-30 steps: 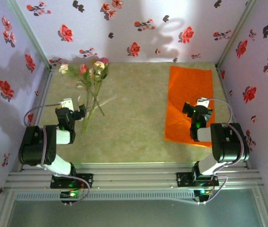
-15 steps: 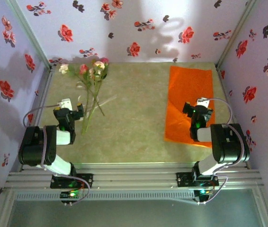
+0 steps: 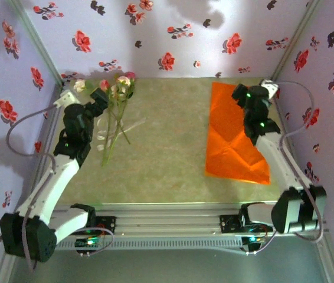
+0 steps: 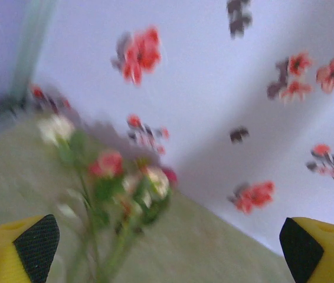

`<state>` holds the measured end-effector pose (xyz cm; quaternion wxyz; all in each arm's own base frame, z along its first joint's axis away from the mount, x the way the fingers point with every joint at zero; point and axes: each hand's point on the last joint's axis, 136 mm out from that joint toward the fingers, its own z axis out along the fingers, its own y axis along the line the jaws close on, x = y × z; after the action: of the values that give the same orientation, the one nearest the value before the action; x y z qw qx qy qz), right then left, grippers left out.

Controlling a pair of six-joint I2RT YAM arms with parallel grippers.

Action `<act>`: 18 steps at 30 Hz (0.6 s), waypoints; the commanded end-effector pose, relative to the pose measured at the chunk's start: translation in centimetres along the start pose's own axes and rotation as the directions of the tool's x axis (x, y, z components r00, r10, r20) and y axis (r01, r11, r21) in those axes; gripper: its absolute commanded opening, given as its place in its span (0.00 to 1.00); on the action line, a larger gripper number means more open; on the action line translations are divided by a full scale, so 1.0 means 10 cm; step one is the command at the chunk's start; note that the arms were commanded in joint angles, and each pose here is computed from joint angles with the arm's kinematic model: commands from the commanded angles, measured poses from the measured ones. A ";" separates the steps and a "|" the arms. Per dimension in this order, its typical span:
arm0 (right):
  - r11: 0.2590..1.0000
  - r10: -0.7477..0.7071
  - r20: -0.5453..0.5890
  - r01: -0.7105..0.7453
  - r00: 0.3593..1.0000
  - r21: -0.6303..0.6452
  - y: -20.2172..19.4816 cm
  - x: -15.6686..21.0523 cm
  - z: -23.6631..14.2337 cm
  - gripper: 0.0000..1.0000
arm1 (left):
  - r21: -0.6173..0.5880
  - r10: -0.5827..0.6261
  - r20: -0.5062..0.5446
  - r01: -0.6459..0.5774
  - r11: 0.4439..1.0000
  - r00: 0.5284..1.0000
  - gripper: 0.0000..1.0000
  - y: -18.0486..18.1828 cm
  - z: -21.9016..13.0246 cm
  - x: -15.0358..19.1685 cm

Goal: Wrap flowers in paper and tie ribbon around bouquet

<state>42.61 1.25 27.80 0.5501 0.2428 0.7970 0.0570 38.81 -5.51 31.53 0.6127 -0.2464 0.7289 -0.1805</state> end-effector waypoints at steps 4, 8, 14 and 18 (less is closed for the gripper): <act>0.982 -0.099 -0.630 0.180 0.770 0.066 -0.19 1.62 0.24 0.70 | 0.054 -0.018 -0.688 0.076 0.996 0.726 0.89 -0.57 0.02 2.00; 0.971 -0.098 -0.689 0.221 0.718 0.092 -0.29 1.82 0.34 0.67 | 0.183 0.101 -0.807 0.084 0.979 0.581 0.73 -1.13 -0.07 2.75; 0.953 0.018 -0.699 0.200 0.715 0.229 -0.76 1.78 0.39 0.52 | 0.269 0.184 -0.896 0.164 0.949 0.405 0.49 -1.64 -0.17 3.66; 0.915 0.099 -0.679 0.202 0.727 0.350 -1.19 1.67 0.33 0.41 | 0.307 0.239 -0.908 0.160 0.938 0.344 0.49 -1.88 -0.24 4.02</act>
<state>38.89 0.31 7.47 0.1703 0.2570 0.9512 -0.0078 34.78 -41.49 9.31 0.1450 0.0065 0.9186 -0.3676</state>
